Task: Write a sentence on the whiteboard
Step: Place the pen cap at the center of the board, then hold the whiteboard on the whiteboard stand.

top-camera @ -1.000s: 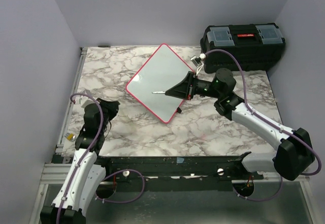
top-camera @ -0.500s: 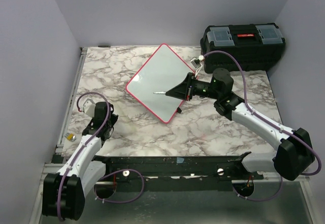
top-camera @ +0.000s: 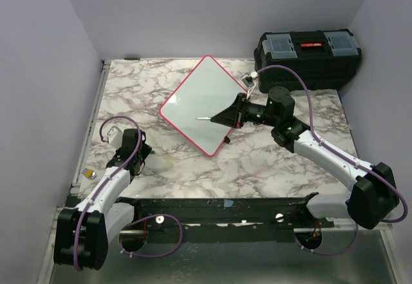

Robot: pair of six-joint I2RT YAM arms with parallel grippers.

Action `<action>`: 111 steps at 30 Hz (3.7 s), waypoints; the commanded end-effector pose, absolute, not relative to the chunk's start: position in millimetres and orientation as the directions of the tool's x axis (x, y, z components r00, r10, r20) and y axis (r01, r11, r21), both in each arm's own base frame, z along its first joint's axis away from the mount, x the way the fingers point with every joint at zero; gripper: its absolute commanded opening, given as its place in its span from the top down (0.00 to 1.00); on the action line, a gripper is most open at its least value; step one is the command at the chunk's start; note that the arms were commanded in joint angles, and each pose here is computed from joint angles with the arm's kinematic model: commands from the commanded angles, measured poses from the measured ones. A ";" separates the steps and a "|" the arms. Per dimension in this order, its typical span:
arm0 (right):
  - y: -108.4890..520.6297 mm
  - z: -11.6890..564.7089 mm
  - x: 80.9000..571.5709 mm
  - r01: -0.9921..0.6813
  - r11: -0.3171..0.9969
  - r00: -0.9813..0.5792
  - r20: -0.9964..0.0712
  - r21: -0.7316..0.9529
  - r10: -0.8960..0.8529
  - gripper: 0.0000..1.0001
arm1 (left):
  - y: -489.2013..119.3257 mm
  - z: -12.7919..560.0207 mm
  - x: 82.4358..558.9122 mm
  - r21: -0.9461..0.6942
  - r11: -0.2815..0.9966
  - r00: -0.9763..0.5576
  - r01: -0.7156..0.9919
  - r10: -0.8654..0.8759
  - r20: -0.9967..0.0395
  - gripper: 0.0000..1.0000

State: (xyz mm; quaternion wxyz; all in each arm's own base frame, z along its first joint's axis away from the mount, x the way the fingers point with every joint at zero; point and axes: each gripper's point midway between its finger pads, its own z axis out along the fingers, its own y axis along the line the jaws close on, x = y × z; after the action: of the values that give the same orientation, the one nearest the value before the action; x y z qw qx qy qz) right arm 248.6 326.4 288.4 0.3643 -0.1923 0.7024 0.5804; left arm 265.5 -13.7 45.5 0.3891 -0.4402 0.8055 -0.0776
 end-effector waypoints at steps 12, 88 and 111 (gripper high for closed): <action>316.3 299.9 254.1 -0.726 0.332 -0.587 -0.794 0.602 0.156 0.99 | -20.6 130.2 286.7 -0.528 0.752 -0.281 -0.394 -0.646 -0.710 0.20; 338.8 264.7 339.0 -0.694 0.549 -0.562 -0.827 0.465 -0.010 0.99 | -183.4 196.9 489.9 -0.772 0.388 -0.827 0.503 -0.044 -0.561 0.60; 357.4 255.9 334.8 -0.773 0.506 -0.487 -0.869 0.382 -0.089 0.99 | -199.2 200.7 486.9 -0.774 0.457 -0.859 0.439 -0.038 -0.510 1.00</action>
State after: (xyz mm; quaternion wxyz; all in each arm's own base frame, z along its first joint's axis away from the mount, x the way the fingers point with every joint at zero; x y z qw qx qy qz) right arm 338.8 341.3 258.2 0.4104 -0.2385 0.7772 0.4130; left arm 487.5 -188.2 184.8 0.2167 0.0946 0.8214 -0.5190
